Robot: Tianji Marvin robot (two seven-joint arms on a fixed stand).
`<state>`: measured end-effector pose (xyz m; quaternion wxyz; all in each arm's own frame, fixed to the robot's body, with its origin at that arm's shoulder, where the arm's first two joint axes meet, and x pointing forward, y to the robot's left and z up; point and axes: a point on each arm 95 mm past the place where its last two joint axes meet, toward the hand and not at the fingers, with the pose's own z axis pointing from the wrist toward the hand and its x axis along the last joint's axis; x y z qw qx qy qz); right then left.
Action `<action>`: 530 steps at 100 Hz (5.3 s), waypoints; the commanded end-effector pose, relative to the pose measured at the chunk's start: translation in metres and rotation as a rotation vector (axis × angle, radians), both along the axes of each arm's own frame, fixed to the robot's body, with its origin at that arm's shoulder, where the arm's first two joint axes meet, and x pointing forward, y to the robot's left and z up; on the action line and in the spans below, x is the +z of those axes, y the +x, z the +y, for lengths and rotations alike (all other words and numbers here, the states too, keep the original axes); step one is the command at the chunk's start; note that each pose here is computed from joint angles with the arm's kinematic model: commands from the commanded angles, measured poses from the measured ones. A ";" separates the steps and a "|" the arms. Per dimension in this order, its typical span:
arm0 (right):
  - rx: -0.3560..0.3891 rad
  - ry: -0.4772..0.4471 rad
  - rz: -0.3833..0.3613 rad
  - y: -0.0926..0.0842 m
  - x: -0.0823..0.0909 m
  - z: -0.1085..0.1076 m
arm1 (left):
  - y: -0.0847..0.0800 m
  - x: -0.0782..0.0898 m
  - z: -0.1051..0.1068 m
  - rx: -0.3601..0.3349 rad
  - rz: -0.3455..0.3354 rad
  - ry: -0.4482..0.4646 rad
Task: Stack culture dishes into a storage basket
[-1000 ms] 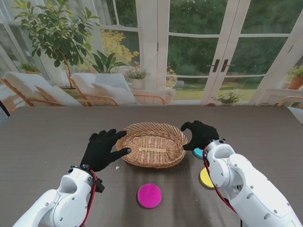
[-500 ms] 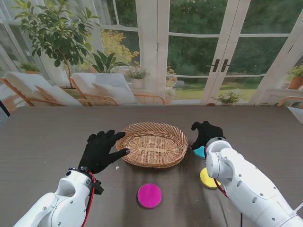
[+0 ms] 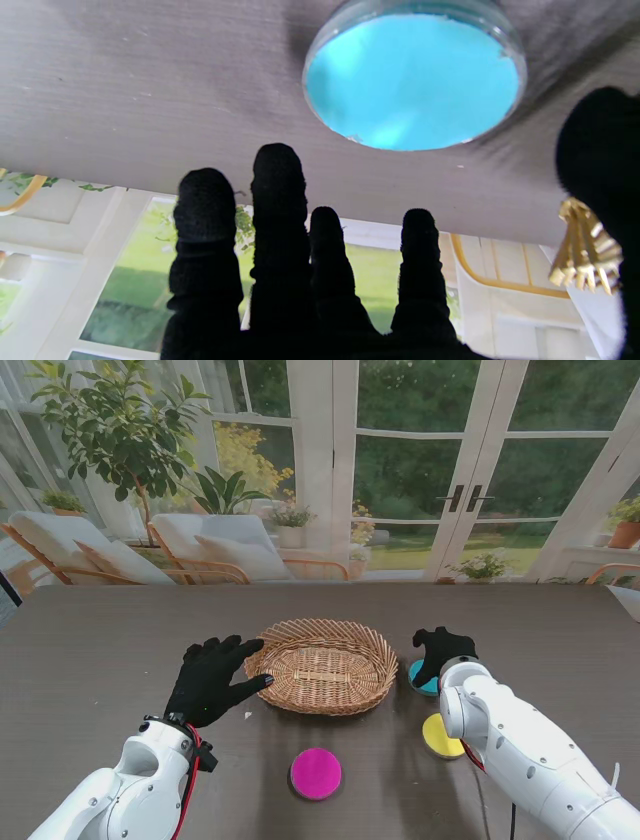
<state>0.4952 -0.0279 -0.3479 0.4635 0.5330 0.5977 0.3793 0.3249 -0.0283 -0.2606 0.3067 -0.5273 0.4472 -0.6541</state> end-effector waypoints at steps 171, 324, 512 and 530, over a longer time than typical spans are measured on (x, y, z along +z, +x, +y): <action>-0.066 -0.038 0.058 -0.002 -0.051 0.000 | -0.001 -0.002 -0.004 -0.002 0.067 0.009; 0.575 0.332 0.000 -0.193 0.053 0.083 | 0.000 -0.004 -0.002 0.017 0.098 0.038; 0.766 0.152 -0.033 -0.200 -0.017 0.176 | 0.000 -0.008 0.000 0.041 0.126 0.053; 0.763 0.124 -0.035 -0.195 -0.019 0.176 | -0.001 -0.008 0.001 0.041 0.126 0.054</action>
